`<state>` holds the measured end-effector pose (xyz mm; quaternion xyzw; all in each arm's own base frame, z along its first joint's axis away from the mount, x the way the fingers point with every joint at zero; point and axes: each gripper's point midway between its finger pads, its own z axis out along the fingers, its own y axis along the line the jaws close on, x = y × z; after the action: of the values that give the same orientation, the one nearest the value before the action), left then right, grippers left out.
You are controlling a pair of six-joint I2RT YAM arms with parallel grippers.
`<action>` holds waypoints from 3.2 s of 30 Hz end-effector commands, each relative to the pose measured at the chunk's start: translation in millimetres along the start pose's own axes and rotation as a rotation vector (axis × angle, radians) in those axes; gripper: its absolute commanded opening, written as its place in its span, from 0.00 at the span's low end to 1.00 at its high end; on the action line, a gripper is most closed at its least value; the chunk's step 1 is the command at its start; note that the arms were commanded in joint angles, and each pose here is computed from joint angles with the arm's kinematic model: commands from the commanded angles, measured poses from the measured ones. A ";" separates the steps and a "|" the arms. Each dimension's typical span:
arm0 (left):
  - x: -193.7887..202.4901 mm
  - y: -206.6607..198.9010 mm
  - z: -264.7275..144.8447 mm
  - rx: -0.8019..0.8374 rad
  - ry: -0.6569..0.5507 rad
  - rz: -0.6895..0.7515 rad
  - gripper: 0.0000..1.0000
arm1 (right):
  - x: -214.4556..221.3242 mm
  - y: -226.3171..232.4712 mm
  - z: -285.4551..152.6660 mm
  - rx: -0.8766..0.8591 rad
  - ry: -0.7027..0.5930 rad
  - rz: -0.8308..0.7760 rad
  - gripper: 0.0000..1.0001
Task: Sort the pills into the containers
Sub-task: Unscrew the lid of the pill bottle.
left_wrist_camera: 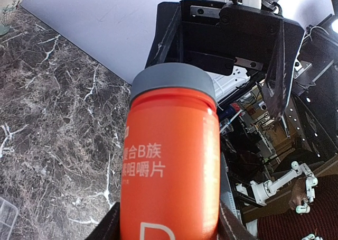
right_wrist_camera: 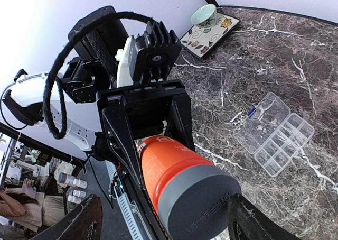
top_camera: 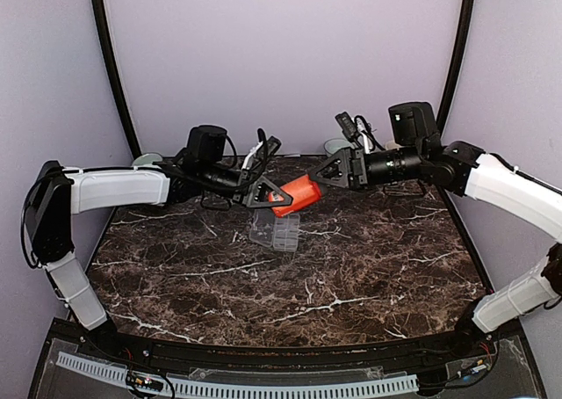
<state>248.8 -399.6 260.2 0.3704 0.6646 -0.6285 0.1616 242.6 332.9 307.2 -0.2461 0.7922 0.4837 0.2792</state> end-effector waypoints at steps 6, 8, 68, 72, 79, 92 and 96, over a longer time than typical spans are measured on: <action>0.5 -16.9 -16.0 -0.127 -0.022 0.154 0.00 | -23.9 9.5 5.0 -0.063 -0.073 0.154 0.83; 2.0 -16.3 -16.9 -0.168 -0.015 0.183 0.00 | -24.9 6.6 7.4 -0.053 -0.069 0.201 0.83; 10.5 -40.7 2.6 -0.147 0.041 0.218 0.00 | 10.4 -17.3 6.2 0.026 0.001 0.114 0.01; 7.8 -46.2 2.5 -0.086 0.034 0.168 0.00 | 6.4 -11.1 -7.0 0.041 -0.034 0.020 0.00; 0.5 -59.1 3.0 0.041 0.026 0.096 0.00 | 21.3 -20.9 -19.3 0.102 -0.039 -0.094 0.00; -10.6 -71.7 -10.2 0.205 -0.017 0.022 0.00 | 19.7 -25.7 -37.1 0.198 -0.048 -0.206 0.00; -11.8 -72.6 -10.3 0.221 -0.007 0.020 0.00 | 18.9 -24.8 -38.2 0.203 -0.041 -0.221 0.00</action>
<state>215.9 -407.4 285.1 0.3549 0.6395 -0.6712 0.1209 219.3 312.0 309.6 -0.3120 0.7593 0.4504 0.3510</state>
